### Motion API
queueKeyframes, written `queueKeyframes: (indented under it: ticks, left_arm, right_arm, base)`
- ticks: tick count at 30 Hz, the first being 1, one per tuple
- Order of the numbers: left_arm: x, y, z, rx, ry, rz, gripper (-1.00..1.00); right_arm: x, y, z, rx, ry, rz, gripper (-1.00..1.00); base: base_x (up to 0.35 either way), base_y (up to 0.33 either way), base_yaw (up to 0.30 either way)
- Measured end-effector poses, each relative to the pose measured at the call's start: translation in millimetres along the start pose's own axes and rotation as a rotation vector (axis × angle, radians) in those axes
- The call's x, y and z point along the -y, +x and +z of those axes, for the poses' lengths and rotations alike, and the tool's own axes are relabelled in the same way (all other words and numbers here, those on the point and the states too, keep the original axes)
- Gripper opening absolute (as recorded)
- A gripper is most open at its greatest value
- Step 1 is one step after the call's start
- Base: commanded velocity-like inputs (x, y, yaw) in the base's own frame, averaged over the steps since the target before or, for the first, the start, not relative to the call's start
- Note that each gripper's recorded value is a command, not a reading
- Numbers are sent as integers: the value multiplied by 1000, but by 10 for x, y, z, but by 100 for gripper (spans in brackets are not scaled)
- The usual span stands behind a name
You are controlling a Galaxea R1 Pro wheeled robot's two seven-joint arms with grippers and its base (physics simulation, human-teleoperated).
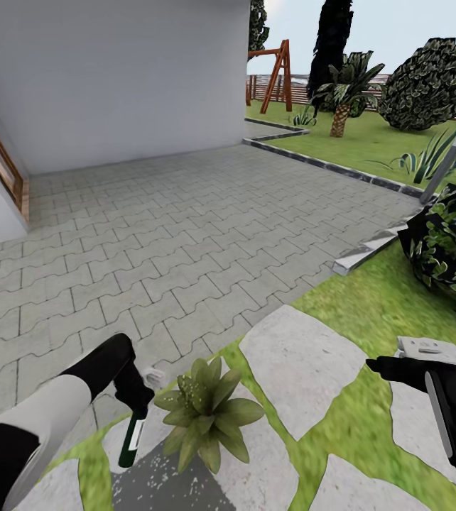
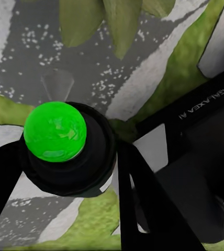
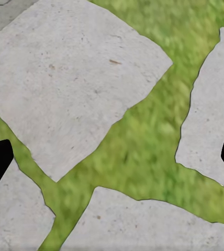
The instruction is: Pick up the pesticide atomizer in the garden and spray insectifuge to fully cover both potted plants in the garden.
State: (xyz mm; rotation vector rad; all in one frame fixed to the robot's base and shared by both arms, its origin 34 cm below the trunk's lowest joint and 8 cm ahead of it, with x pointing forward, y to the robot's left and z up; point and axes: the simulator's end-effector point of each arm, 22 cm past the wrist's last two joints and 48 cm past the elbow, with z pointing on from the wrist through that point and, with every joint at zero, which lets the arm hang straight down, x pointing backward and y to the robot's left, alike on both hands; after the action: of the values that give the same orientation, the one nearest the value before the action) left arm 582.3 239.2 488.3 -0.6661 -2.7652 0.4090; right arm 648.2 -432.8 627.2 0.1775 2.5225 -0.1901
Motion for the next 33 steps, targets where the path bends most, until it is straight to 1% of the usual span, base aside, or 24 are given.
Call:
queueKeyframes:
  ticks: [3,7,13,23,26,33]
  left_arm:
    - [2,129,135,-24,0,-8,-100]
    - [13,163,175,-28,5,-13,-100]
    - [49,141,184,-25,10,-10,-100]
    - [42,110,152,-19,8,-8,-100]
    - [54,100,152,-18,9,-7,-100]
    - [48,103,149,-20,7,-8,-100]
  right_arm:
    - [0,0,0,0,0,0,100]
    - [0,0,0,0,0,0,100]
    - [0,0,0,0,0,0,100]
    - [0,0,0,0,0,0,100]
    - [0,0,0,0,0,0,100]
    - [2,1,1,0,0,0,100]
  base:
    - [0,0,0]
    - [0,25,0]
    - [0,138,0]
    - [0,25,0]
    - [0,128,-13]
    - [-9,221,-182]
